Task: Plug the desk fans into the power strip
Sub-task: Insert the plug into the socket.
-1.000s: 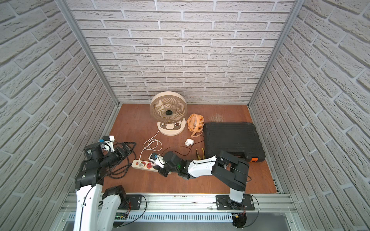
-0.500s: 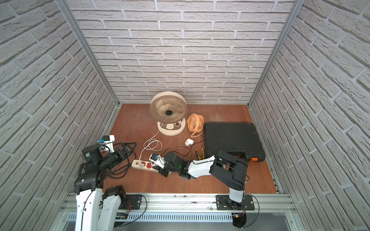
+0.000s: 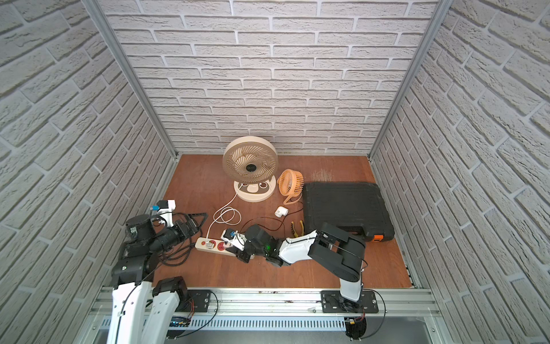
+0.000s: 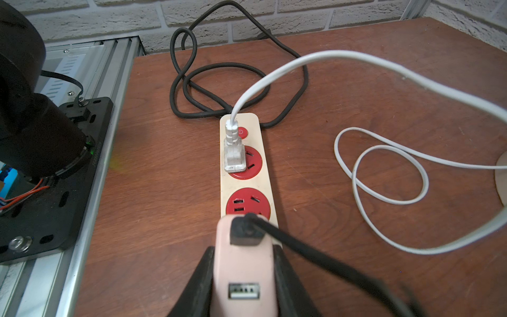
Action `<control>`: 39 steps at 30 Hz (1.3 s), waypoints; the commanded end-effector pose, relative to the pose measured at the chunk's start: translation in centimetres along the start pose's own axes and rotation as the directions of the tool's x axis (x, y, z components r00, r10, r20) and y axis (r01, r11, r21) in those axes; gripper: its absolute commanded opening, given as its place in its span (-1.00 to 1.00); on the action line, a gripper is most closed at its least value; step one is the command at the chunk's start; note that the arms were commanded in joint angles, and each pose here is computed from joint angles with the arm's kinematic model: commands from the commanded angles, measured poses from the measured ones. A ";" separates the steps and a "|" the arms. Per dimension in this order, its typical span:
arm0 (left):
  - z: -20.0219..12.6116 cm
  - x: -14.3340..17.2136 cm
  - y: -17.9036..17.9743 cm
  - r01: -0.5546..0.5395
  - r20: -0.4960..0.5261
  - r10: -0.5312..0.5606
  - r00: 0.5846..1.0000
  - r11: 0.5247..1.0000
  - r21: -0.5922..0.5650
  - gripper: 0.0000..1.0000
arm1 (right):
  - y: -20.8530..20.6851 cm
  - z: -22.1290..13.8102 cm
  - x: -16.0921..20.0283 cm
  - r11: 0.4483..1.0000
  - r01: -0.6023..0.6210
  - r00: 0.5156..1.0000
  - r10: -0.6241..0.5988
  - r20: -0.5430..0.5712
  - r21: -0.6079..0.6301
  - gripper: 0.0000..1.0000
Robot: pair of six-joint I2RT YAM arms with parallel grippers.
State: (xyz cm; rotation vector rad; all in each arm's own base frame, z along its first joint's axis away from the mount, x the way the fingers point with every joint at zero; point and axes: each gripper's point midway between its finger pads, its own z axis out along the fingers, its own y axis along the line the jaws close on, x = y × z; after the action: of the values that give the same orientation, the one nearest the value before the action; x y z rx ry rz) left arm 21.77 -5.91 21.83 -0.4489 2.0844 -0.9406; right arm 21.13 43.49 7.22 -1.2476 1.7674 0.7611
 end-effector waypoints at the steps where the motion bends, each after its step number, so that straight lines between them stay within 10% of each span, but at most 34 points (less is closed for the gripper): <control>1: 0.4 -0.4 0.0 -0.047 0.021 0.047 0.999 0.999 0.005 0.97 | -0.6 0.0 4.2 0.999 0.004 0.990 0.000 -0.143 0.032 -0.93; 39: 0.5 2.0 -0.3 -0.084 -0.045 0.082 0.996 0.996 -0.023 0.91 | -1.1 -1.2 10.1 0.996 0.017 0.951 0.011 -0.309 0.087 -0.93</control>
State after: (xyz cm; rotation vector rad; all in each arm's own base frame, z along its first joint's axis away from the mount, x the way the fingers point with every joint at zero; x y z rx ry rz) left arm 20.79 -7.46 20.74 -0.3737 2.1500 -0.8868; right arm 21.12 42.68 6.01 -1.2562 1.7778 0.6933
